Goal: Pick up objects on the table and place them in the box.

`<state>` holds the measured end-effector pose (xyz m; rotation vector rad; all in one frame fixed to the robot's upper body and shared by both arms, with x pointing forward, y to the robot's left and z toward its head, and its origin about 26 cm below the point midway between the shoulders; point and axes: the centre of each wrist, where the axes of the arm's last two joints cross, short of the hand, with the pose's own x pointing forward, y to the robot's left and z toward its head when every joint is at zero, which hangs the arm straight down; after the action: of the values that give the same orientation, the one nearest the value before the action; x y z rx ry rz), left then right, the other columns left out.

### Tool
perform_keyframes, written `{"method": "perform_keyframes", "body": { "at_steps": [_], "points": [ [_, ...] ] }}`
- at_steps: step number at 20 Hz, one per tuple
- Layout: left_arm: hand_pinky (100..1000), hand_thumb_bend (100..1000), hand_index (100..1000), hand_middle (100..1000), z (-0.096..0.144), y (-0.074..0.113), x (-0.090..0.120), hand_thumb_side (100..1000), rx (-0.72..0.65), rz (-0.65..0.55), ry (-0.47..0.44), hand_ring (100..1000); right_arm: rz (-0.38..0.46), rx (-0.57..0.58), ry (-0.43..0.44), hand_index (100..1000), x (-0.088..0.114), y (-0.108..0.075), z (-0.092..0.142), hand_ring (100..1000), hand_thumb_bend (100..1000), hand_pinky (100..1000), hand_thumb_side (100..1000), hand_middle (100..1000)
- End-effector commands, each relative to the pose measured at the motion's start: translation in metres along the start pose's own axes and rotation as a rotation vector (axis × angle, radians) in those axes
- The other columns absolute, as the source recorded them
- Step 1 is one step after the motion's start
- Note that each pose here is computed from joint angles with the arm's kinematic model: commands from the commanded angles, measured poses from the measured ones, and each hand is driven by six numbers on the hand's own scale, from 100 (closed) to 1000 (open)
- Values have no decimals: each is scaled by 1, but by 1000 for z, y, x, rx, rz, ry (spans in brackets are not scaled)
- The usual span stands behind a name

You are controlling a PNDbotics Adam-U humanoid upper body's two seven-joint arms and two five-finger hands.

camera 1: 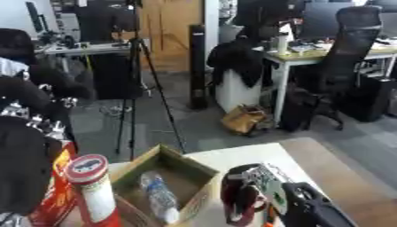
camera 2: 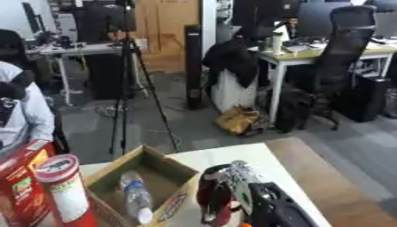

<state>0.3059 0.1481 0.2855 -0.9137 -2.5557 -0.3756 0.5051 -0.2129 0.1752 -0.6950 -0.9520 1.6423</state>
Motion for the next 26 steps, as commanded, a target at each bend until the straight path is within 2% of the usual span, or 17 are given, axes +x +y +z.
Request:
{"method": "perform_keyframes", "body": {
  "at_steps": [1, 3, 4, 5, 13, 21, 26],
  "points": [
    [1000, 100, 603, 627, -6, 0, 5, 742, -9, -6, -24, 663, 14, -79, -7, 594, 2, -27, 13, 594, 161, 100, 206, 459],
    [1000, 100, 603, 627, -6, 0, 5, 743, -8, -5, -23, 663, 16, -95, -11, 590, 4, -33, 16, 592, 155, 100, 208, 456],
    [1000, 100, 603, 627, -5, 0, 5, 743, -8, -4, -22, 663, 16, -99, -12, 586, 5, -35, 17, 591, 122, 100, 266, 455],
    [1000, 100, 603, 627, -5, 0, 5, 745, -7, -4, -20, 663, 18, -105, -14, 580, 6, -37, 18, 591, 139, 100, 208, 451],
    [1000, 100, 603, 627, -4, 0, 4, 749, -3, -3, -10, 663, 32, -136, -22, 564, 13, -52, 23, 582, 100, 100, 206, 437],
    [1000, 100, 602, 627, -3, 0, 4, 753, -2, -3, -2, 663, 44, -164, -28, 554, 18, -65, 28, 577, 100, 100, 210, 427],
    [1000, 100, 602, 627, -1, 0, 3, 754, -3, -2, 7, 663, 53, -201, -40, 546, 25, -80, 34, 571, 100, 100, 213, 420]
  ]
}}
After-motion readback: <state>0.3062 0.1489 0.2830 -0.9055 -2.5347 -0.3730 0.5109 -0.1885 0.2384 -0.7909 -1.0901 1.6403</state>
